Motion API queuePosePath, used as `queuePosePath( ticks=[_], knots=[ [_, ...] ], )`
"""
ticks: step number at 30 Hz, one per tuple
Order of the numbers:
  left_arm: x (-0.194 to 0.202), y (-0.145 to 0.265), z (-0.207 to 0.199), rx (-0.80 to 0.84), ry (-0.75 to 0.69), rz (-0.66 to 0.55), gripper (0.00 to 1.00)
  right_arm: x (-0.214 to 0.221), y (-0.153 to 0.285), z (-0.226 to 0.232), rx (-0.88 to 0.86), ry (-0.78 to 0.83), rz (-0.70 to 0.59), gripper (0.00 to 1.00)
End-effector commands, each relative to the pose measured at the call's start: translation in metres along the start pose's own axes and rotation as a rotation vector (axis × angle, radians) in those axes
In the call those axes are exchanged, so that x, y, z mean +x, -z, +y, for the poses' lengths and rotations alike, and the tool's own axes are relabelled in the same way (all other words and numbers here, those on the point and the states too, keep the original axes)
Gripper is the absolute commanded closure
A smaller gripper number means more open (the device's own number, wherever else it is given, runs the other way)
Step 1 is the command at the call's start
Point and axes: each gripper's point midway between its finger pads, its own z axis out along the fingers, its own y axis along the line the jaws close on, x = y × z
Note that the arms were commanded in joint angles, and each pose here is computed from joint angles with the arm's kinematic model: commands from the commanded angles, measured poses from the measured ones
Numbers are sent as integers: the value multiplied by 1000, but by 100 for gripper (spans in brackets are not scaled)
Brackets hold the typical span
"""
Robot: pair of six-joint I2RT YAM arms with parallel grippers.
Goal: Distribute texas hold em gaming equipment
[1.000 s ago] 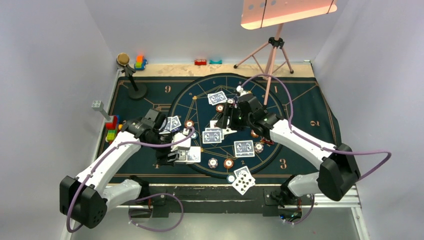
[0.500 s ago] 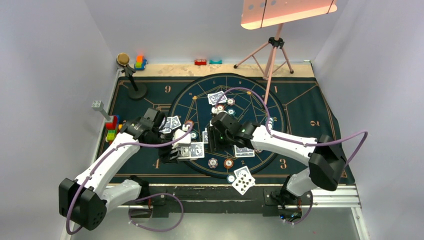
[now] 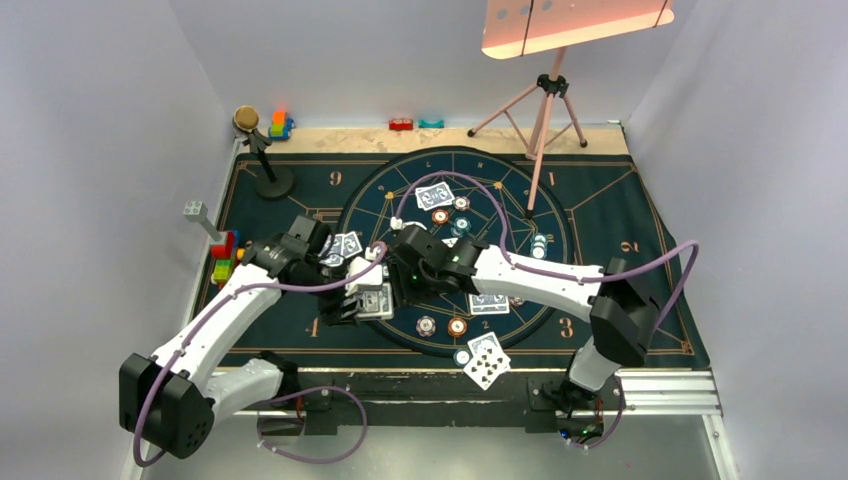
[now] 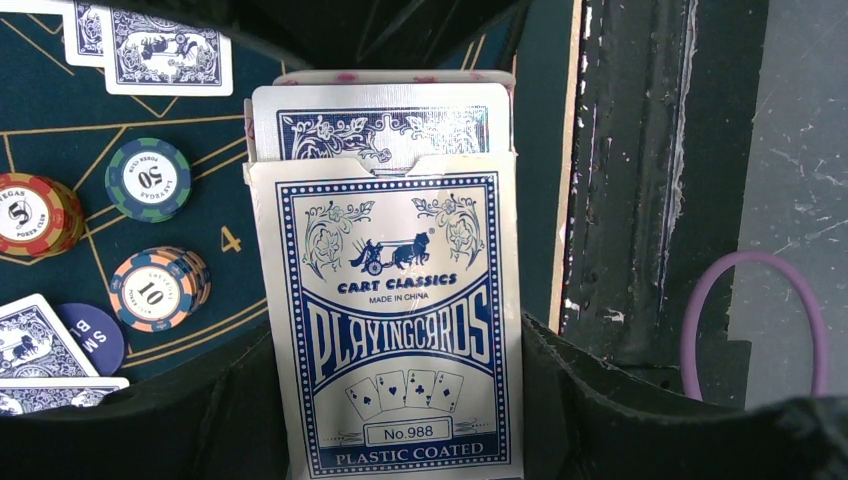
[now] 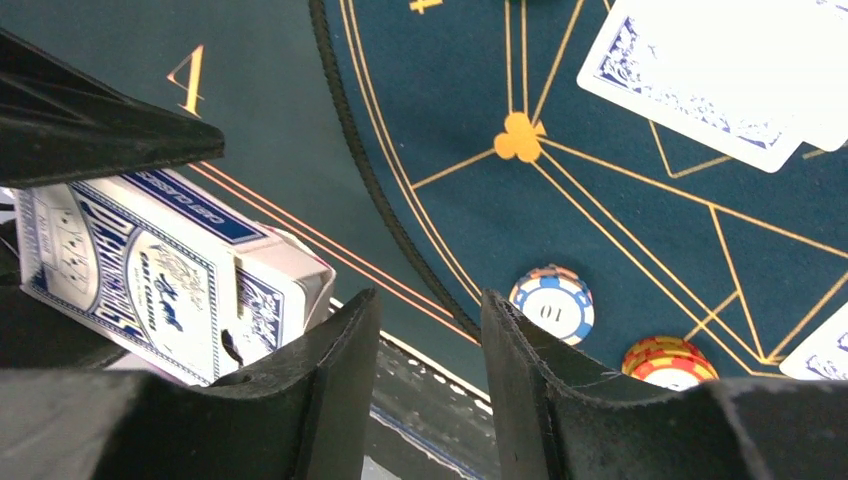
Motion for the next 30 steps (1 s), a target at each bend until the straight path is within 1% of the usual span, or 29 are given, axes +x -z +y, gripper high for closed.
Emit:
queuePosePath(
  ticks=[1,5,9,12,13,17,18,19,20,22,25,27,30],
  knots=[
    [-4,-5,-7,37,-61,-43,95,0,26,-12,36,9,-23,54],
    [15,-20,-15,93,-100,32,88,6,46,-43,103,-33,-53,54],
    [30,-33,-18,152,-81,107,80,4,59,-70,125,-113,-84,54],
    [34,-41,-15,167,-76,128,74,-4,69,-81,116,-160,-123,54],
    [34,-44,-11,160,-80,125,70,-7,71,-84,115,-171,-131,54],
    [41,-55,-12,181,-79,138,35,-14,77,-92,118,-199,-150,55],
    [43,-56,-13,185,-75,140,21,-15,78,-92,117,-202,-155,54],
    [43,-56,-14,187,-74,141,4,-16,79,-93,115,-205,-156,54],
    [43,-56,-14,185,-72,140,1,-16,80,-94,113,-209,-154,54],
    [43,-55,-14,172,-73,140,0,-18,82,-96,110,-216,-160,53],
    [38,-48,-10,129,-65,140,0,-23,86,-98,112,-225,-174,47],
    [32,-38,-3,77,-65,149,0,-27,91,-99,115,-229,-187,42],
    [15,-18,15,-44,-7,161,0,-36,102,-100,117,-232,-222,36]
  ],
)
